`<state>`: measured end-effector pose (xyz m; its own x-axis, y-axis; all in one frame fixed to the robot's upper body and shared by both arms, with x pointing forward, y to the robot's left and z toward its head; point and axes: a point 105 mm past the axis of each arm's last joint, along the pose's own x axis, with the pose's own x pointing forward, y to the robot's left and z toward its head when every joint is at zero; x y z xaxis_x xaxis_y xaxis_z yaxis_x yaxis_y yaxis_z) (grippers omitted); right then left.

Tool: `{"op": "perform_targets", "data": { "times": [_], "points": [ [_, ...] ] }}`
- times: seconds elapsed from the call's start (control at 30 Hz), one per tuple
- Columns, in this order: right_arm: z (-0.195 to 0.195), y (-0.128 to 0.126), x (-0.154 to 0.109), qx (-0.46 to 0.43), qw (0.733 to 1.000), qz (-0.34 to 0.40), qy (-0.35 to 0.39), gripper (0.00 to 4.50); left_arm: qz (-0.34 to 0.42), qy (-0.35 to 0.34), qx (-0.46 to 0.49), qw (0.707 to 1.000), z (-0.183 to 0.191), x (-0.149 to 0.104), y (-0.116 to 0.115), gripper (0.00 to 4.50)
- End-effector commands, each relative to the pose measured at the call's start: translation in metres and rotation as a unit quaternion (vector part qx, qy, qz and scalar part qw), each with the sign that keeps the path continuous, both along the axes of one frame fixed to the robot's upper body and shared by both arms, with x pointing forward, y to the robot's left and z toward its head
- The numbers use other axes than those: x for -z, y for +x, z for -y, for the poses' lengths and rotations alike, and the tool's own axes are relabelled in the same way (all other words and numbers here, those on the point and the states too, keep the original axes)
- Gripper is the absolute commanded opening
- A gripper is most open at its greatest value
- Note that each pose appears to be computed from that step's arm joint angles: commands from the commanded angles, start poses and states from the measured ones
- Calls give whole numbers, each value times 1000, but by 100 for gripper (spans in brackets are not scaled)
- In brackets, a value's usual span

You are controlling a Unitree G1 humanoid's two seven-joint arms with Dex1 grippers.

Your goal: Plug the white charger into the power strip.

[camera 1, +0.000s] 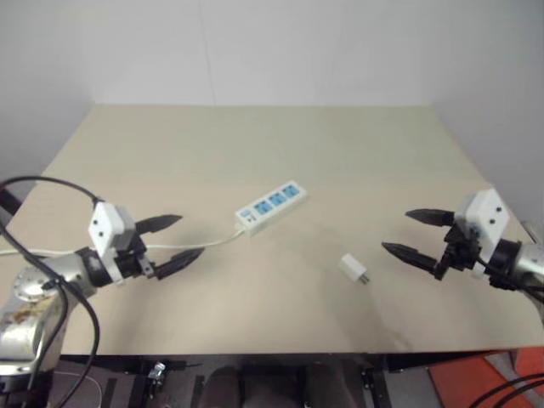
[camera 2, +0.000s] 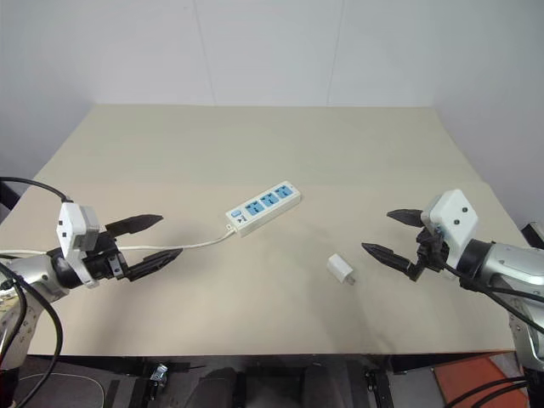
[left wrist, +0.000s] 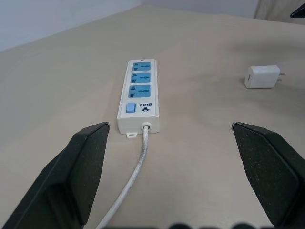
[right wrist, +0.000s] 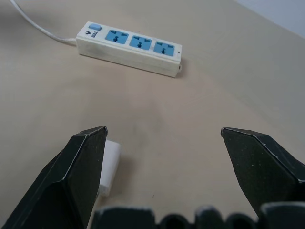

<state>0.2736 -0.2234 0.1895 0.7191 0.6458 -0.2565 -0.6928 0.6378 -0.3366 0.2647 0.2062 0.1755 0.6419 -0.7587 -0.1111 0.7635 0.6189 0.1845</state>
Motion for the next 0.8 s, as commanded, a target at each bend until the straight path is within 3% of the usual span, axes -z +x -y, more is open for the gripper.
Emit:
{"op": "perform_targets", "data": {
  "times": [0.03,0.43,0.57,0.8],
  "points": [
    [-1,1,-10,-7,1000,21,-10,450,23,3,1,1000,0,-11,-3,449],
    [-2,2,-12,-8,1000,27,-15,450,13,1,-12,1000,4,-3,5,449],
    [-5,4,-13,-12,999,30,-12,450,-49,76,-78,993,4,37,39,449],
    [-14,8,-15,-20,999,39,-2,450,-92,86,-69,990,29,65,84,449]
  ]
}}
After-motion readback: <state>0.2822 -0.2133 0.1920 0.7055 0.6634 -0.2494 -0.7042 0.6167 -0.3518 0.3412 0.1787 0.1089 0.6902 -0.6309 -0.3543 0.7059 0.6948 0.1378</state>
